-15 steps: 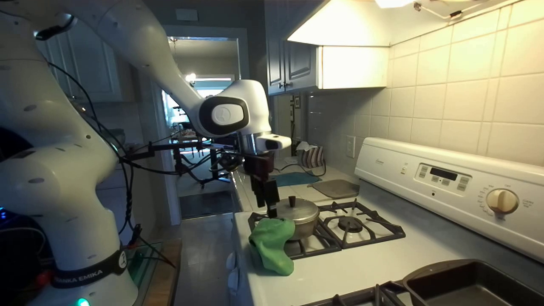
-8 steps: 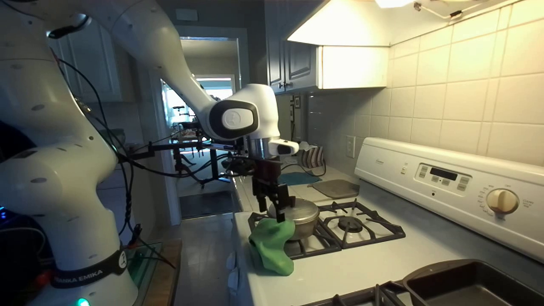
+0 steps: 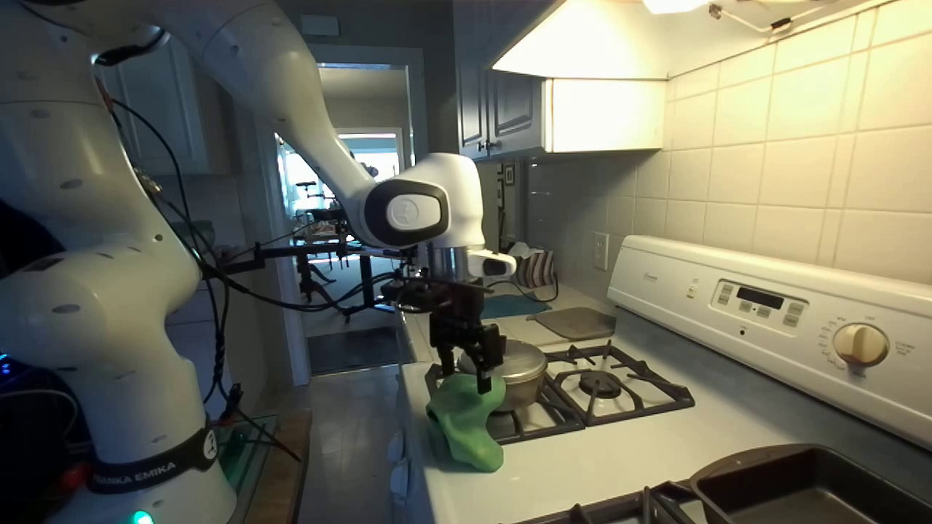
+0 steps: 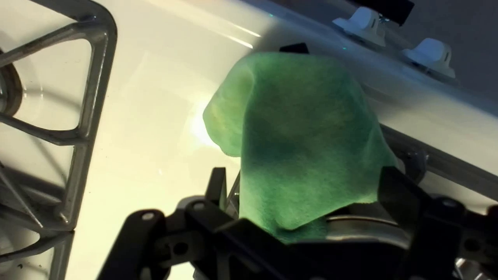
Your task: Put the silver lid on the silver pot then use the green towel to move the pot to the right and place the towel back on the counter.
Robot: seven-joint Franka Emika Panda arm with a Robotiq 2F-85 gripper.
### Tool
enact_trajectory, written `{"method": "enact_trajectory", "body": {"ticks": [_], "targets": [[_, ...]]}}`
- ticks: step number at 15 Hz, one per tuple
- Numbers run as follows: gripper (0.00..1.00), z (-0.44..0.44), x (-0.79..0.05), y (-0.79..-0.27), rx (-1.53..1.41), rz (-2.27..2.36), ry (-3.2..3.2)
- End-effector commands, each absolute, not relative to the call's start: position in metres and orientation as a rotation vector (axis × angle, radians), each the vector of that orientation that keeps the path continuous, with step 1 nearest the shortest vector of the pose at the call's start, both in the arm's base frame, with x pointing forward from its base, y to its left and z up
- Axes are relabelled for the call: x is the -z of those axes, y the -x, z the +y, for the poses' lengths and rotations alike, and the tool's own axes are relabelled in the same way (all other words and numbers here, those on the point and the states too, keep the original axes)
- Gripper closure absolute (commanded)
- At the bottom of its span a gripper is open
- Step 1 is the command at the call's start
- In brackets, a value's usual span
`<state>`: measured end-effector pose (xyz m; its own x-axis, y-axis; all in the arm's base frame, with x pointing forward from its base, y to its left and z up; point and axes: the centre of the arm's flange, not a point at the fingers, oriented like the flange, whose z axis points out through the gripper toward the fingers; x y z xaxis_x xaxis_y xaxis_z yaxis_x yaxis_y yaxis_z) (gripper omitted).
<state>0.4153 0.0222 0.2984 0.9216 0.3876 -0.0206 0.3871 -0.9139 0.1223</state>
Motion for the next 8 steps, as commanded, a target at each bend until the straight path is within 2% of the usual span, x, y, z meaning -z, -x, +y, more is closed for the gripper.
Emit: {"method": "enact_trajectory", "body": {"ticks": [1, 8], "targets": [[0.00, 0.021, -0.289, -0.421, 0.028, 0.674, -2.919], [0.06, 0.027, -0.276, -0.421, 0.055, 0.718, -2.904]]}}
